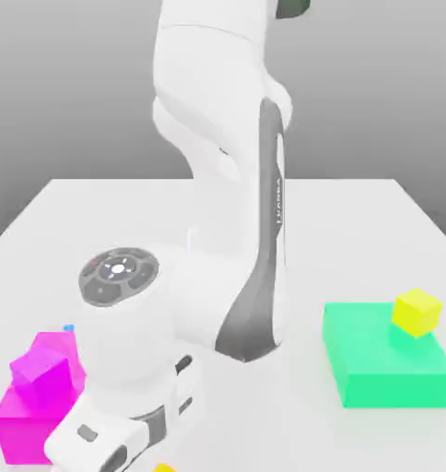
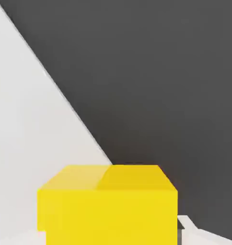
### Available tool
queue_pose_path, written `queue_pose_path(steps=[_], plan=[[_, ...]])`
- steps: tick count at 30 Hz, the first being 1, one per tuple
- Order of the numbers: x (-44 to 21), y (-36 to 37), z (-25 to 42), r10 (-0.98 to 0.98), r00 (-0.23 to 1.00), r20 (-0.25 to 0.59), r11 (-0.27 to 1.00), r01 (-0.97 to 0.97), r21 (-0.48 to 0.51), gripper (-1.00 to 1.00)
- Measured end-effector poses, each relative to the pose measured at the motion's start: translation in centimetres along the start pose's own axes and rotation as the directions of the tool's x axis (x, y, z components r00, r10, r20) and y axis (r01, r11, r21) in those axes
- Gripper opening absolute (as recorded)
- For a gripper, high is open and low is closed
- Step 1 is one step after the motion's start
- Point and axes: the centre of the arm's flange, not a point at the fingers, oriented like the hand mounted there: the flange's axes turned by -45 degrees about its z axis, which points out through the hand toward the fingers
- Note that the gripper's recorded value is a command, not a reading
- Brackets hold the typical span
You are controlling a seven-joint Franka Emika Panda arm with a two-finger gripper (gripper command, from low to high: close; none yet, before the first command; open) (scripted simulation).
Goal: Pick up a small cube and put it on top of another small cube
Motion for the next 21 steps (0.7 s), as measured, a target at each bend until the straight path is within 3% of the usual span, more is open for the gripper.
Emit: queue_pose_path(steps=[3,10,16,21], plan=[[0.3,-0.4,-4.1,-0.013,1.000,-0.001,1.000,0.013,0.004,-1.00],[11.5,-12.9,-8.7,-0.475,0.879,-0.035,0.878,0.476,0.053,-1.00],[18.0,-28.0,-12.5,-0.842,0.537,-0.048,0.535,0.843,0.050,-1.00],[18.2,-38.3,-15.5,-0.981,0.194,-0.025,0.193,0.981,0.020,-1.00]])
